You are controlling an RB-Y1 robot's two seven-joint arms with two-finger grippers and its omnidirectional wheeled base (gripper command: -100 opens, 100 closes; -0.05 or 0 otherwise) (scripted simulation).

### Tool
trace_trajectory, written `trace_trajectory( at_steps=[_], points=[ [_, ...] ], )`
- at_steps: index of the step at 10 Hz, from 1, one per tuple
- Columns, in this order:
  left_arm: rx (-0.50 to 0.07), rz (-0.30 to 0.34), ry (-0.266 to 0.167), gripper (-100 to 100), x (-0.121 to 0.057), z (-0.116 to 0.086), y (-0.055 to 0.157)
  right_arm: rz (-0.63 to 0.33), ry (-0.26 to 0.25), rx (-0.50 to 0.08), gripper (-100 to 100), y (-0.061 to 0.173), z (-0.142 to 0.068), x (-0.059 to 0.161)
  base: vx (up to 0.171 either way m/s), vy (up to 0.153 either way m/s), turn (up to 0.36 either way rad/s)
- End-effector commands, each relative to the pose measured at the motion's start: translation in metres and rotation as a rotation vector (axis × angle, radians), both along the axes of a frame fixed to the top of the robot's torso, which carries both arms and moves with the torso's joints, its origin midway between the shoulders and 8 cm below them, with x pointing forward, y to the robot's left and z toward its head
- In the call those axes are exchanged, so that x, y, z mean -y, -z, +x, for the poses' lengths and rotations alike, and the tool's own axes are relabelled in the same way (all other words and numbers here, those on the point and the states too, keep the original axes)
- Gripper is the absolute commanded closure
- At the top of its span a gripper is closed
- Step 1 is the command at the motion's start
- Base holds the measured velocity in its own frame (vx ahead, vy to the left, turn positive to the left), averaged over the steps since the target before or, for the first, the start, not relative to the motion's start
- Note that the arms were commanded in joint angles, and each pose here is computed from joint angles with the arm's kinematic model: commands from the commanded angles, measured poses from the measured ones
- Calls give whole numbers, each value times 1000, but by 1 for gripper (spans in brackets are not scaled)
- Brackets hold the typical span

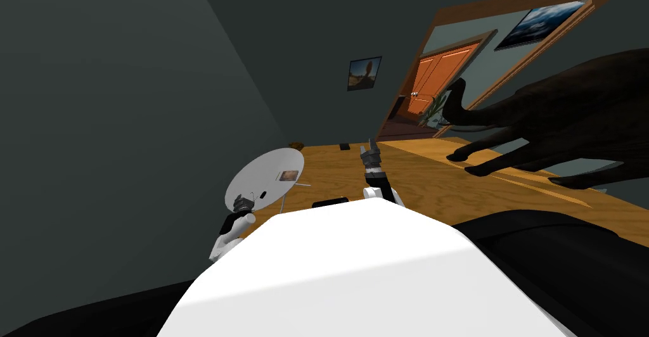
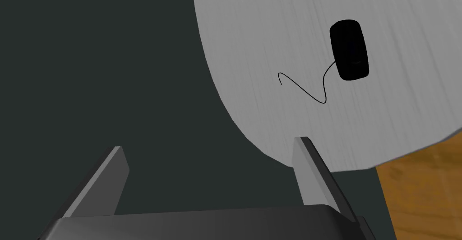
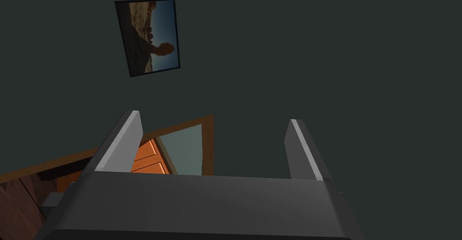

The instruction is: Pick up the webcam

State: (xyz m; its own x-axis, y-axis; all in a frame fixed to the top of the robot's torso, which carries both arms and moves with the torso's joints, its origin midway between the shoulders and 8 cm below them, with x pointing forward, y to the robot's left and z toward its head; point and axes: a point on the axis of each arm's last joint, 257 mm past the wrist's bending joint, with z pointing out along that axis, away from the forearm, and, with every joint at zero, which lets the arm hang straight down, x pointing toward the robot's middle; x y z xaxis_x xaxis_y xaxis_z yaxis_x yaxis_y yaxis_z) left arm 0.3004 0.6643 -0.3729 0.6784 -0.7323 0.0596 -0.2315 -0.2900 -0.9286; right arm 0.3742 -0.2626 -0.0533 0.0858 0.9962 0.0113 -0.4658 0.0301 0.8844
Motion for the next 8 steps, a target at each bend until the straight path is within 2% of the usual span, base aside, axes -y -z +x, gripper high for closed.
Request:
trace_trajectory(
  at_steps=[1,2,3,4,5,7,8],
  points=[
    [-44,-35,-31,-100,-6,-19,20,0,0,0,0,0,0,0,136,-36,-21],
    [-84,-70,-64,-100,-13,-36,37,0,0,0,0,0,0,0,92,-36,-41],
    [-86,-71,-65,-100,-13,-37,38,0,0,0,0,0,0,0,86,-24,-22],
    [-128,-107,-99,-100,-19,-56,55,0,0,0,0,0,0,0,126,-13,-55],
    [-128,-107,-99,-100,-19,-56,55,0,0,0,0,0,0,0,111,-8,-31],
    [-209,-175,-164,-100,-28,-95,86,0,0,0,0,0,0,0,129,-3,-69],
    [-212,-178,-165,-100,-27,-95,86,0,0,0,0,0,0,0,127,18,-35]
  ],
)
